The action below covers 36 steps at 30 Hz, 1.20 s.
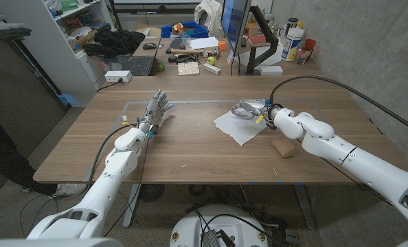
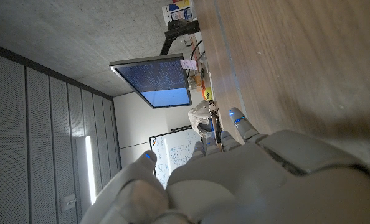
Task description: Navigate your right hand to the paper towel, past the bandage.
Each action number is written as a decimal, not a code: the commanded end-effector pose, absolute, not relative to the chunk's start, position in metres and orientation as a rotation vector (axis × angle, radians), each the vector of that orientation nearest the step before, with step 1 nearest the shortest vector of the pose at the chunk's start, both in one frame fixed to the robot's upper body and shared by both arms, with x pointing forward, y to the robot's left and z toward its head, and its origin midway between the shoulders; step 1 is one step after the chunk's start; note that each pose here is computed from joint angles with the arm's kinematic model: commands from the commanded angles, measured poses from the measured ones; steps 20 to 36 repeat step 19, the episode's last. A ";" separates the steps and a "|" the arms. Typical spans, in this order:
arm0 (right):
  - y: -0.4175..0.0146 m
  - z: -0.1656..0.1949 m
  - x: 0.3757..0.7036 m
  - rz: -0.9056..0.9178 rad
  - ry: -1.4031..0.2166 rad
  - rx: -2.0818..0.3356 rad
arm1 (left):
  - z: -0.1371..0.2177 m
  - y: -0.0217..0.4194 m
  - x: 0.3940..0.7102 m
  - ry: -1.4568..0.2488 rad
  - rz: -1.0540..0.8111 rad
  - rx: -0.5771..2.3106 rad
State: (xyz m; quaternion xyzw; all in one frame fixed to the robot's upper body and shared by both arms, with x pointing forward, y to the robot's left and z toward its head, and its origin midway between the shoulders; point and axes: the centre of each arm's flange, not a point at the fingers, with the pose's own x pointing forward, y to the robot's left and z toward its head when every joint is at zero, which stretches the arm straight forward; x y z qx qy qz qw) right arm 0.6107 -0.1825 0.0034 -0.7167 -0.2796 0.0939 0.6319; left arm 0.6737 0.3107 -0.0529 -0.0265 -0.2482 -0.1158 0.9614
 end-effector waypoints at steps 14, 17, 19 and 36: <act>-0.171 0.005 0.620 0.227 -0.650 -1.654 | -0.052 0.326 0.672 -0.503 -0.213 -0.054; -0.170 0.005 0.622 0.231 -0.650 -1.653 | -0.052 0.329 0.672 -0.504 -0.211 -0.055; -0.168 0.005 0.625 0.237 -0.651 -1.655 | -0.052 0.330 0.672 -0.506 -0.210 -0.057; -0.168 0.005 0.625 0.237 -0.651 -1.655 | -0.052 0.330 0.672 -0.506 -0.210 -0.057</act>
